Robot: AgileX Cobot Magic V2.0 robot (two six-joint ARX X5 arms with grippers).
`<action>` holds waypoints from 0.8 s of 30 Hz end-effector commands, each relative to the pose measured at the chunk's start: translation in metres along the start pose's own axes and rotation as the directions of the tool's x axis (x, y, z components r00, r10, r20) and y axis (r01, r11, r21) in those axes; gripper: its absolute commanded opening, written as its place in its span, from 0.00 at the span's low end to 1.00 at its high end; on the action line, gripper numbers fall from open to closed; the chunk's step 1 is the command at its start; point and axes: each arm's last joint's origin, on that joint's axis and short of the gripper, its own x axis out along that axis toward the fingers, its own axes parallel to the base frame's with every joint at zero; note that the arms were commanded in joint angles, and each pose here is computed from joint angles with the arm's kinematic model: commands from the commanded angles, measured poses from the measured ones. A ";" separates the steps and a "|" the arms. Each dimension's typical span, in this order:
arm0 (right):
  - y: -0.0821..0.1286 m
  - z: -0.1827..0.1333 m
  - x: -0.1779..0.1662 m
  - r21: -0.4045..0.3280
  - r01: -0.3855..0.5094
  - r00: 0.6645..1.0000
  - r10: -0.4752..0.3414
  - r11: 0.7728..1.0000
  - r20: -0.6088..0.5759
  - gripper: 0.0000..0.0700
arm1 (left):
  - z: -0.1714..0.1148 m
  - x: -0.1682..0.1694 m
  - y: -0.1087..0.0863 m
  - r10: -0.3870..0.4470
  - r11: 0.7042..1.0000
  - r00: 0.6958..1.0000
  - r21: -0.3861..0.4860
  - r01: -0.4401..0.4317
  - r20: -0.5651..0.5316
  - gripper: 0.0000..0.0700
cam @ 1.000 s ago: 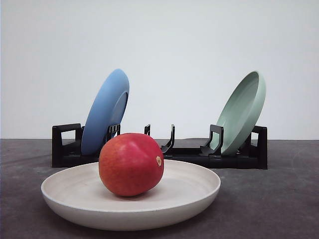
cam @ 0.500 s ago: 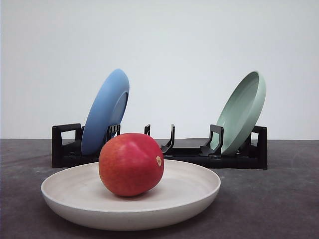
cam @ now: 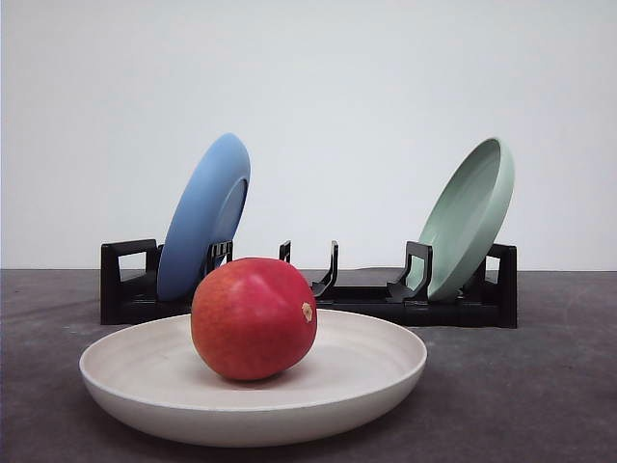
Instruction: Place pomegranate in white plate
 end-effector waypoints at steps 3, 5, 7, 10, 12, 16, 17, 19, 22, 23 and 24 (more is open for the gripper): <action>0.000 0.000 0.000 0.008 -0.001 1.000 0.001 1.000 0.005 0.05 | -0.004 0.001 0.000 0.006 1.000 1.000 0.007 -0.005 -0.013 0.02; 0.000 0.000 0.000 0.008 -0.001 1.000 0.001 1.000 0.005 0.05 | -0.004 0.001 0.000 0.005 1.000 1.000 0.007 -0.005 -0.013 0.02; 0.000 0.000 0.000 0.008 -0.001 1.000 0.001 1.000 0.005 0.05 | -0.004 0.001 0.000 0.005 1.000 1.000 0.007 -0.005 -0.013 0.02; 0.000 0.000 0.000 0.008 -0.001 1.000 0.001 1.000 0.005 0.05 | -0.004 0.001 0.000 0.005 1.000 1.000 0.007 -0.005 -0.013 0.02; 0.000 0.000 0.000 0.008 -0.001 1.000 0.001 1.000 0.005 0.05 | -0.004 0.001 0.000 0.005 1.000 1.000 0.007 -0.005 -0.013 0.02; 0.000 0.000 0.000 0.008 -0.001 1.000 0.001 1.000 0.005 0.05 | -0.004 0.001 0.000 0.005 1.000 1.000 0.007 -0.005 -0.013 0.02; 0.000 0.000 0.000 0.008 -0.001 1.000 0.001 1.000 0.005 0.05 | -0.004 0.001 0.000 0.005 1.000 1.000 0.007 -0.005 -0.013 0.02; 0.000 0.000 0.000 0.008 -0.001 1.000 0.001 1.000 0.005 0.05 | -0.004 0.001 0.000 0.005 1.000 1.000 0.007 -0.005 -0.013 0.02; 0.000 0.000 0.000 0.008 -0.001 1.000 0.001 1.000 0.005 0.05 | -0.004 0.001 0.000 0.005 1.000 1.000 0.007 -0.005 -0.013 0.02; 0.000 0.000 0.000 0.008 -0.001 1.000 0.001 1.000 0.005 0.05 | -0.004 0.001 0.000 0.005 1.000 1.000 0.007 -0.005 -0.013 0.02; 0.000 0.000 0.000 0.008 -0.001 1.000 0.001 1.000 0.005 0.05 | -0.004 0.001 0.000 0.005 1.000 1.000 0.007 -0.005 -0.013 0.02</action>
